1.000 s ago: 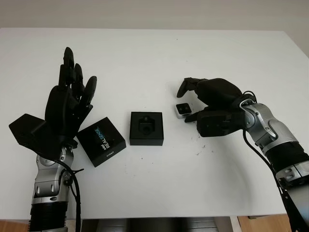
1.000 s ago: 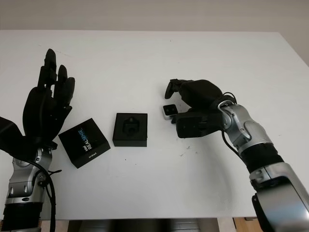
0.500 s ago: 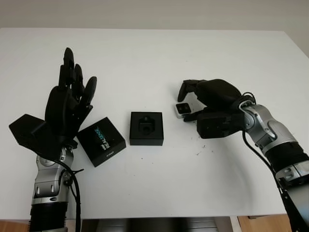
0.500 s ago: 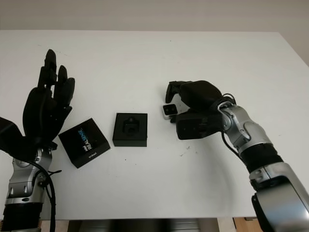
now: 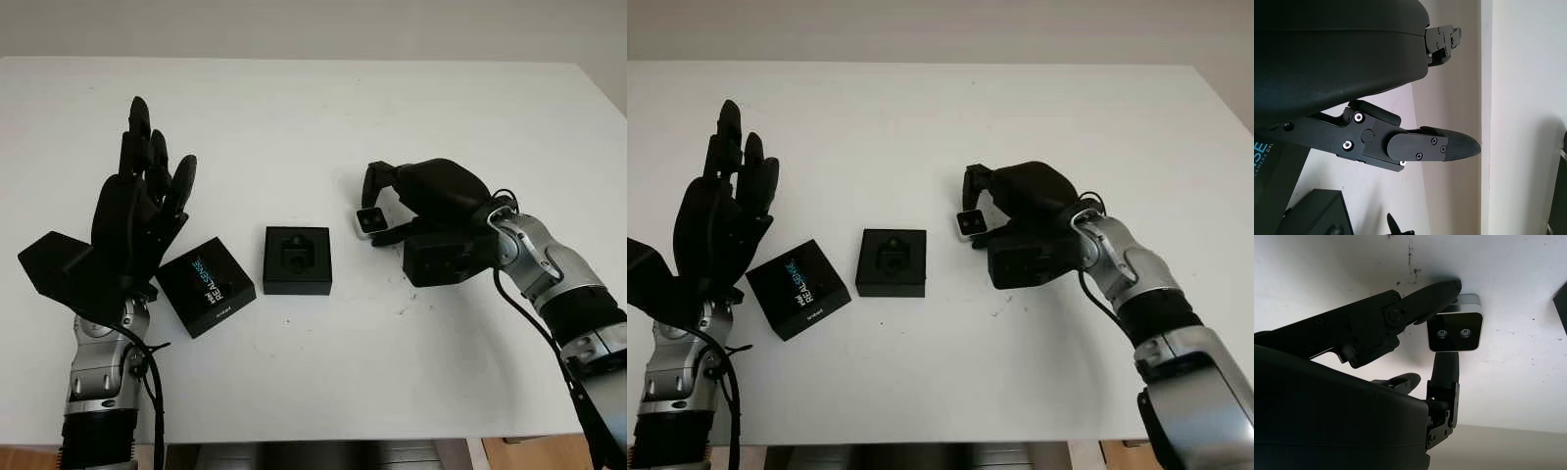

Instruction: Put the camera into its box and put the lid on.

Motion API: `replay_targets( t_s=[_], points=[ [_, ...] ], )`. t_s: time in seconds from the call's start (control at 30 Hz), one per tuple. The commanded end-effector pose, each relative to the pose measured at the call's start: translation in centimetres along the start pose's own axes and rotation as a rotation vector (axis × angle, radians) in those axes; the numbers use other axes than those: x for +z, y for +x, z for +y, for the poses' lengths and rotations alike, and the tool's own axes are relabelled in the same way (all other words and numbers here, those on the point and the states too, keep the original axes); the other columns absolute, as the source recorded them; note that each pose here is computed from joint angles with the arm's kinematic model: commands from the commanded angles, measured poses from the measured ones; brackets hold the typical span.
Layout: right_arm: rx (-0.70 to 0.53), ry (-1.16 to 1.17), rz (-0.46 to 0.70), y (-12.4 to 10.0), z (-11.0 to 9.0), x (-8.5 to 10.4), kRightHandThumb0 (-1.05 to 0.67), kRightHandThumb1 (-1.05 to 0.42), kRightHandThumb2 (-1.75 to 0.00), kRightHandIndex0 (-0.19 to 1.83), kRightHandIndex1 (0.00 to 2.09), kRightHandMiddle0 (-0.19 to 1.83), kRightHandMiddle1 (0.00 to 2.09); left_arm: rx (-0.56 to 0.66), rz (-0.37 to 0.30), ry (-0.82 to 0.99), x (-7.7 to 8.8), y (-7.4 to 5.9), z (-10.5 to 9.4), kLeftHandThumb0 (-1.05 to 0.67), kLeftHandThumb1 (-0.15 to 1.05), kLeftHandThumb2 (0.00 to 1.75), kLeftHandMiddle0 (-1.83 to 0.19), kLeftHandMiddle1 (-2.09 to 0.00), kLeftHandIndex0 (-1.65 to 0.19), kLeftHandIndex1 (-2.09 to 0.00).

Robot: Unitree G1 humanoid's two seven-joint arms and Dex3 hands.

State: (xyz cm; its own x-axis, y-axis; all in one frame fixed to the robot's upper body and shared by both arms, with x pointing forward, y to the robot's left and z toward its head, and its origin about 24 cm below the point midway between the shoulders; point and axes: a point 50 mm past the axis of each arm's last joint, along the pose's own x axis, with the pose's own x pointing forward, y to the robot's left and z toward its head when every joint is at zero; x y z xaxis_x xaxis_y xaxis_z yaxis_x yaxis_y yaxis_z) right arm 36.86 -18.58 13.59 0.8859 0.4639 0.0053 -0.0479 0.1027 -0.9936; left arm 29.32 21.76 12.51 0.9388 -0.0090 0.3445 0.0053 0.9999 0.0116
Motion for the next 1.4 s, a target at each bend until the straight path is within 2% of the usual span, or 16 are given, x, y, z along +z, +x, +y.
replay_targets(
  t_s=[0.0,0.33,0.73,1.07,1.37],
  points=[
    [-0.016,-0.008,-0.004,0.1,-0.4,-0.1,-0.44,-0.96,-0.05,0.45,0.13,0.33,1.93,0.003,-0.005,-0.015,0.1,-0.2,0.1,-0.59,1.05,0.32,0.18,-0.04,0.15,0.00],
    [-0.056,0.229,0.045,0.5,-0.6,-0.1,-0.42,-0.95,-0.05,0.43,0.13,0.35,1.90,-0.008,-0.007,-0.011,0.0,-0.3,0.1,-0.58,1.05,0.33,0.19,-0.04,0.15,0.00],
    [-0.079,0.467,0.059,0.5,-2.2,0.7,-0.44,-0.97,-0.06,0.35,0.08,0.34,1.87,-0.012,0.002,-0.003,0.0,-0.3,0.1,-0.60,1.05,0.32,0.19,-0.02,0.17,0.00],
    [-0.124,0.559,0.020,-0.3,-2.9,2.7,-0.50,-0.99,-0.06,0.35,0.07,0.34,1.88,-0.014,-0.004,-0.001,0.2,-0.5,0.1,-0.60,1.05,0.31,0.18,-0.03,0.16,-0.01],
    [-0.155,0.660,0.047,-1.6,-3.7,6.0,-0.48,-0.99,-0.05,0.30,0.05,0.32,1.88,0.004,0.002,0.008,0.4,-0.8,-0.1,-0.61,1.05,0.31,0.17,-0.04,0.15,-0.01]
  ],
)
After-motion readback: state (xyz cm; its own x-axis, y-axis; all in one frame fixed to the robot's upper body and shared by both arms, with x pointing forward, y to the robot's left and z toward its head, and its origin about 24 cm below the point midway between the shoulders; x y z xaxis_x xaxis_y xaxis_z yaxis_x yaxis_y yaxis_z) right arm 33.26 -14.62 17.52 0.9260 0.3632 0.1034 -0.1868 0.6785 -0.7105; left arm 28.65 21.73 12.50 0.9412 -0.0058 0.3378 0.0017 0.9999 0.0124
